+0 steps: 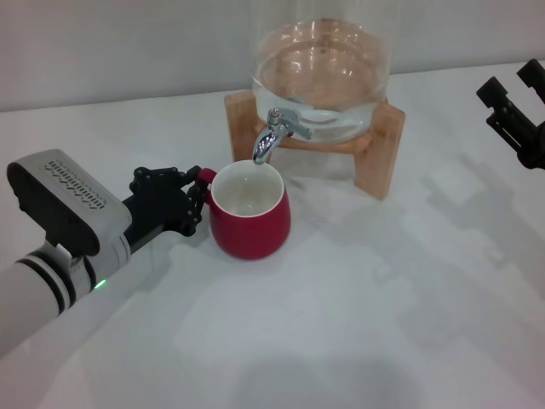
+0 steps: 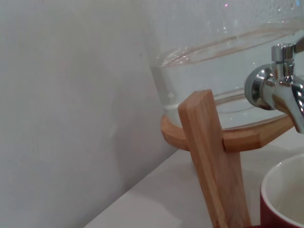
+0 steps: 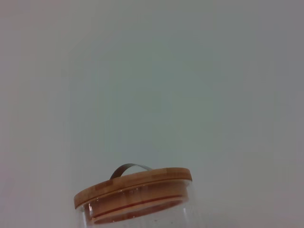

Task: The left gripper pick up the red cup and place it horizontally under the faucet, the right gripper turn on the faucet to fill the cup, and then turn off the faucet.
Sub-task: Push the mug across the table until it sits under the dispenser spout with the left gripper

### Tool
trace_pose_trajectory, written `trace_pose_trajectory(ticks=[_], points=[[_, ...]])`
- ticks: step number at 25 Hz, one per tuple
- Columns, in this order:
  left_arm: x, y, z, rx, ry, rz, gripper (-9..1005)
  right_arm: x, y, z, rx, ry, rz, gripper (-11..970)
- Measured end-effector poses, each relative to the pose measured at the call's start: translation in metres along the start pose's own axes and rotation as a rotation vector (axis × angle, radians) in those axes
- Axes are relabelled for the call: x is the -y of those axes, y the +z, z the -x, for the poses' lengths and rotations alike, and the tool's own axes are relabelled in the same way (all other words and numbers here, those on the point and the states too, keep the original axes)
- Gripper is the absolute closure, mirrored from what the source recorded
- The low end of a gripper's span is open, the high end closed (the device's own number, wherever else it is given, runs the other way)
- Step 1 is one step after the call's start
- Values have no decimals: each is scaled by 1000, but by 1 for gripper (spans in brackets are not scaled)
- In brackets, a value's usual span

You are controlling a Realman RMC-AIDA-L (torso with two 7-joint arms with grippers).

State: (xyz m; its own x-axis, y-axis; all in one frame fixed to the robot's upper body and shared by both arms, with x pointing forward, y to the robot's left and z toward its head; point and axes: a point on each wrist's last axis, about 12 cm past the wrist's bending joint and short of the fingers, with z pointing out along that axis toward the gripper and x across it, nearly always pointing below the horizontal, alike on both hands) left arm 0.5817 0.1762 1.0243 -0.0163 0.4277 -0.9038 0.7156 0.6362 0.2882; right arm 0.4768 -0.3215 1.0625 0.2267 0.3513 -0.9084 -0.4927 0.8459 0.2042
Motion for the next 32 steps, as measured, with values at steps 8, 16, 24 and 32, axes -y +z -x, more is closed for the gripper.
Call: trace_pose_trajectory(ticks=[8, 16, 24, 32], points=[[0, 1, 2, 3, 5, -3, 873, 0, 0, 0, 1, 0, 2, 104], [0, 2, 2, 4, 11, -5, 873, -1, -1, 0, 2, 2, 8, 105], [4, 5, 7, 19, 27, -25, 872, -2, -1, -1, -3, 5, 12, 104], [4, 4, 6, 19, 41, -23, 873, -2, -1, -1, -3, 6, 12, 104]])
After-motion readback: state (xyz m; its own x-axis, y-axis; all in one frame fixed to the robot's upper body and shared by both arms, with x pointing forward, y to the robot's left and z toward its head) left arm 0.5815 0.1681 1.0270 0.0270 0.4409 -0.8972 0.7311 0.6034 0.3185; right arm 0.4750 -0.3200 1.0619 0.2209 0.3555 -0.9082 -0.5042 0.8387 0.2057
